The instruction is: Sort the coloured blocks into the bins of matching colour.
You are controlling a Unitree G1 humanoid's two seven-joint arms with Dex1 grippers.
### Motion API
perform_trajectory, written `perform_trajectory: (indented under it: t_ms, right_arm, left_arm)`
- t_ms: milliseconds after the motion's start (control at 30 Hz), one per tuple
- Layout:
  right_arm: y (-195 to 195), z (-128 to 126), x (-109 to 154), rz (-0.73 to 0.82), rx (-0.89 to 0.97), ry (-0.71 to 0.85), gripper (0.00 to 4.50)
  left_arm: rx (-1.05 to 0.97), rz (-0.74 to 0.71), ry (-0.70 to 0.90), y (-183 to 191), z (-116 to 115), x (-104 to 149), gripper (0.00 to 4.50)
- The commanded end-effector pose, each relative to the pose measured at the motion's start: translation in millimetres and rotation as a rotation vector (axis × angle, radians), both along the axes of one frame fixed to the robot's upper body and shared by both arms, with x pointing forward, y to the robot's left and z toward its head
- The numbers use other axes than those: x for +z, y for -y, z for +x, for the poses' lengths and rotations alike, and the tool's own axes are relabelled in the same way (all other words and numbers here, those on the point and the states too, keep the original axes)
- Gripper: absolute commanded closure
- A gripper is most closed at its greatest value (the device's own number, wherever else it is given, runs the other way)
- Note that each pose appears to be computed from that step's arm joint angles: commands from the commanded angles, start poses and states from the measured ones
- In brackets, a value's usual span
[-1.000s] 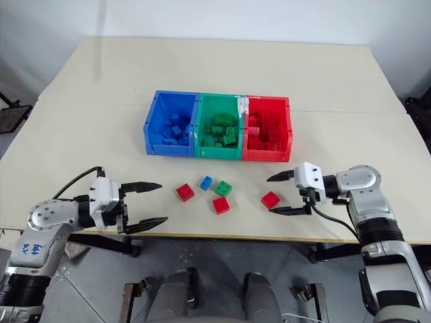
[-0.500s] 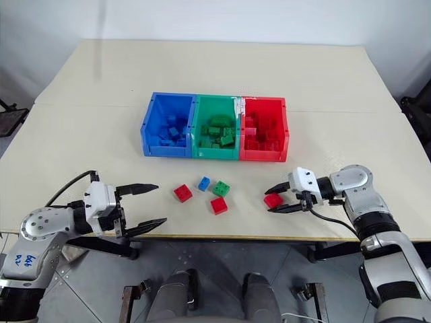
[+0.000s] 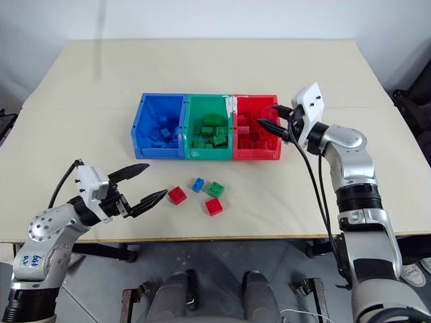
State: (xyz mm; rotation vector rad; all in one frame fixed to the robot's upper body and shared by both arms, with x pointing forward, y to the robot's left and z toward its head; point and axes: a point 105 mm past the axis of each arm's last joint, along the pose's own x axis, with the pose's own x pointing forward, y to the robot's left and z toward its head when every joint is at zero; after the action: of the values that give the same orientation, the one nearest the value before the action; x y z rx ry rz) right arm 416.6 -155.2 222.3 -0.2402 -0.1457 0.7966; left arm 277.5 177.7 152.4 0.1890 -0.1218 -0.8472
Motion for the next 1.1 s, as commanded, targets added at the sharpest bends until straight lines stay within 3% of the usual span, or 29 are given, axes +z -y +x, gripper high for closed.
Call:
perform_trajectory:
  t_ms: [33, 200, 333, 467, 767, 933, 1100]
  right_arm:
    - [2, 4, 9, 0.023, -0.028, 0.014, 1.74]
    - [1, -6, 16, 0.017, 0.037, 0.064, 0.09]
    - [14, -30, 13, -0.031, 0.141, 0.079, 0.04]
    - [42, -78, -5, -0.107, 0.268, 0.069, 0.04]
    - [112, -149, -57, -0.272, 0.144, -0.052, 0.04]
    - [130, -158, -77, -0.313, 0.104, -0.085, 0.04]
    - [95, -146, -75, -0.286, 0.233, -0.076, 0.04]
  left_arm:
    - [-0.005, -0.009, 0.061, 3, -1, 16, 0.0]
    - [-0.015, 0.005, 0.065, 3, -4, 16, 0.0]
    - [-0.097, 0.052, 0.03, 8, -9, 9, 0.0]
    - [-0.213, 0.128, 0.003, 18, -6, 1, 0.0]
    - [-0.384, 0.186, -0.019, 33, 6, -11, 0.0]
    - [-0.397, 0.201, -0.021, 28, 10, -14, 0.0]
    - [-0.335, 0.186, -0.007, 11, 12, -10, 0.0]
